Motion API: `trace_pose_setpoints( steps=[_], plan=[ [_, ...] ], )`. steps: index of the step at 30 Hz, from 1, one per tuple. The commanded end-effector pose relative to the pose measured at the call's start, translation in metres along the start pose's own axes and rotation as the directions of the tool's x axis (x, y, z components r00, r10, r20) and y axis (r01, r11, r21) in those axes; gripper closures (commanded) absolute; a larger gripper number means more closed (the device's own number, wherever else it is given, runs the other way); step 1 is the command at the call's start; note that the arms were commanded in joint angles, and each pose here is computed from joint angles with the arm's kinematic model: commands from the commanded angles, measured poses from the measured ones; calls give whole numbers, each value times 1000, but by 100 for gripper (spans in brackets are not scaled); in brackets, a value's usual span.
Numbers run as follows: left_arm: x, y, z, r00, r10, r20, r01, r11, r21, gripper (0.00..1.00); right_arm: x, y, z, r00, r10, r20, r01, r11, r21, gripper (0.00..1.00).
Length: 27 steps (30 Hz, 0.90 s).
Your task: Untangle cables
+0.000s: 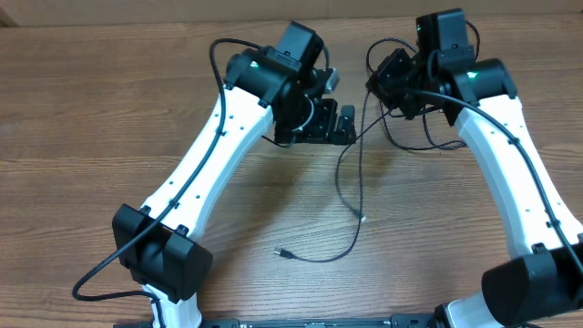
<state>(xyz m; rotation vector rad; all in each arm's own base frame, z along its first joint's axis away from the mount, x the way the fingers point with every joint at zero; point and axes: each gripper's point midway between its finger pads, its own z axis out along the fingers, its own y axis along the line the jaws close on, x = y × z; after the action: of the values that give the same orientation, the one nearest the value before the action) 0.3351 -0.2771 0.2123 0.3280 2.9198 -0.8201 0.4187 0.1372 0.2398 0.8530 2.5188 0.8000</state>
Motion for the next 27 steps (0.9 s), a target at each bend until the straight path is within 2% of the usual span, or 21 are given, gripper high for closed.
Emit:
trace_pose_setpoints(
  steps=[1, 6, 13, 16, 22, 27],
  plan=[
    [-9, 13, -25, 997, -49, 63, 50, 999, -11, 0, -26, 24, -65, 964, -164, 208, 169, 986, -8, 96],
    [-7, 35, -34, 992, -117, 46, 119, 992, -36, 0, -48, 6, -112, 912, -191, 364, 138, 976, 167, 96],
    [-8, 43, -36, 990, -128, 55, 132, 989, -65, 1, -45, 8, -140, 899, -215, 382, 147, 969, 200, 96],
    [-8, 44, -36, 990, -128, 56, 132, 989, -66, 0, -31, 11, -134, 916, -227, 332, 173, 967, 185, 96],
    [-10, 47, -36, 990, -127, 67, 132, 987, -86, 0, 23, 48, -119, 940, -315, 133, 318, 948, -8, 96],
    [-12, 55, -38, 988, -133, 81, 142, 983, -114, 0, 51, 56, -119, 949, -315, 3, 313, 943, -114, 96]
  ],
)
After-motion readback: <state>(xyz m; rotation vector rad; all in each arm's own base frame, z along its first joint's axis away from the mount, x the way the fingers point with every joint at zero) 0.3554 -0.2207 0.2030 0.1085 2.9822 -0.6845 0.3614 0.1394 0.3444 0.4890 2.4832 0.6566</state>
